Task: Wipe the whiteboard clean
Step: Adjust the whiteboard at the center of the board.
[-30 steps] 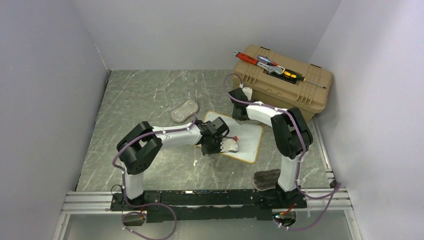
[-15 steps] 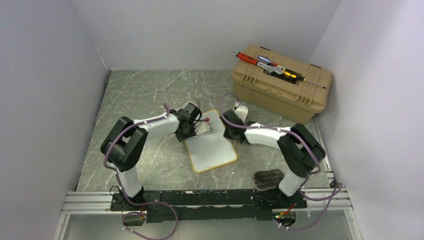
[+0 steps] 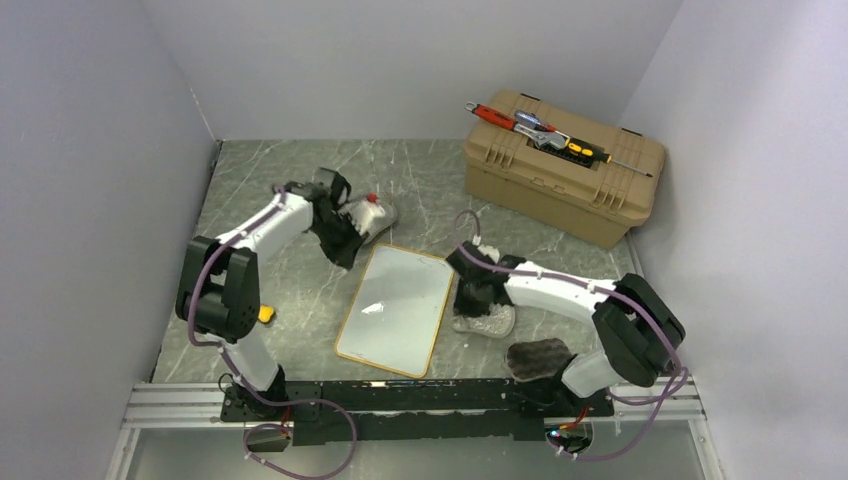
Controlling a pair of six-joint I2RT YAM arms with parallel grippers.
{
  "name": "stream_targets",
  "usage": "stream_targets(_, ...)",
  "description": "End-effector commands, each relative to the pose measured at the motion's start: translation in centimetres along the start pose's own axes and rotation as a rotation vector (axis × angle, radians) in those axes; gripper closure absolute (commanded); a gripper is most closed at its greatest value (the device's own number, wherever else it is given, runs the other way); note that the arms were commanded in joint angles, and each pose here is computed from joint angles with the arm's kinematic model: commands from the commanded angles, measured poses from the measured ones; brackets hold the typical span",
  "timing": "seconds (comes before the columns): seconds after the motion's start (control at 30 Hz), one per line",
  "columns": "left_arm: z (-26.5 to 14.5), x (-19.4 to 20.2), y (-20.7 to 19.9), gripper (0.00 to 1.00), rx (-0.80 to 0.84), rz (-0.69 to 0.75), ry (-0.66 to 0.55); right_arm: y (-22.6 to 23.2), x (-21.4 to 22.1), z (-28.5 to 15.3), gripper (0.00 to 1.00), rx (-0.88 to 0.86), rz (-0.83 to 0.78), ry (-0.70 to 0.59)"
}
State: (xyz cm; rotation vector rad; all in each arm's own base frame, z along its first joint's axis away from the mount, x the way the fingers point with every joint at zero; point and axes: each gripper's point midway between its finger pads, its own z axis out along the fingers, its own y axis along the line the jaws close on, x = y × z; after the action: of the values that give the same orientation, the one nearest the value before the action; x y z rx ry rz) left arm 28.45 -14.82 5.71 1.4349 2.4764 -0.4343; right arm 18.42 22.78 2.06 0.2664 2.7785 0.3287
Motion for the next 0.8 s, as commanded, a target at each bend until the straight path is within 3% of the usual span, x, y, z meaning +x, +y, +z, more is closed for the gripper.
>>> stream_targets(0.0,-2.8,-2.9,-1.1,0.77,0.186,-0.177,-0.134,0.9,-3.8,-2.5,1.0,-0.083,-0.02,0.036)
stream_targets(0.4,3.6,-1.3,-0.4,0.75,0.277,-0.335,-0.049,5.2,-11.9,0.2,1.0,-0.376,0.113,0.091)
stream_targets(0.77,6.8,1.3,0.4,0.74,0.148,-0.285,0.055,6.0,-16.2,2.2,1.0,-0.434,0.163,0.03)
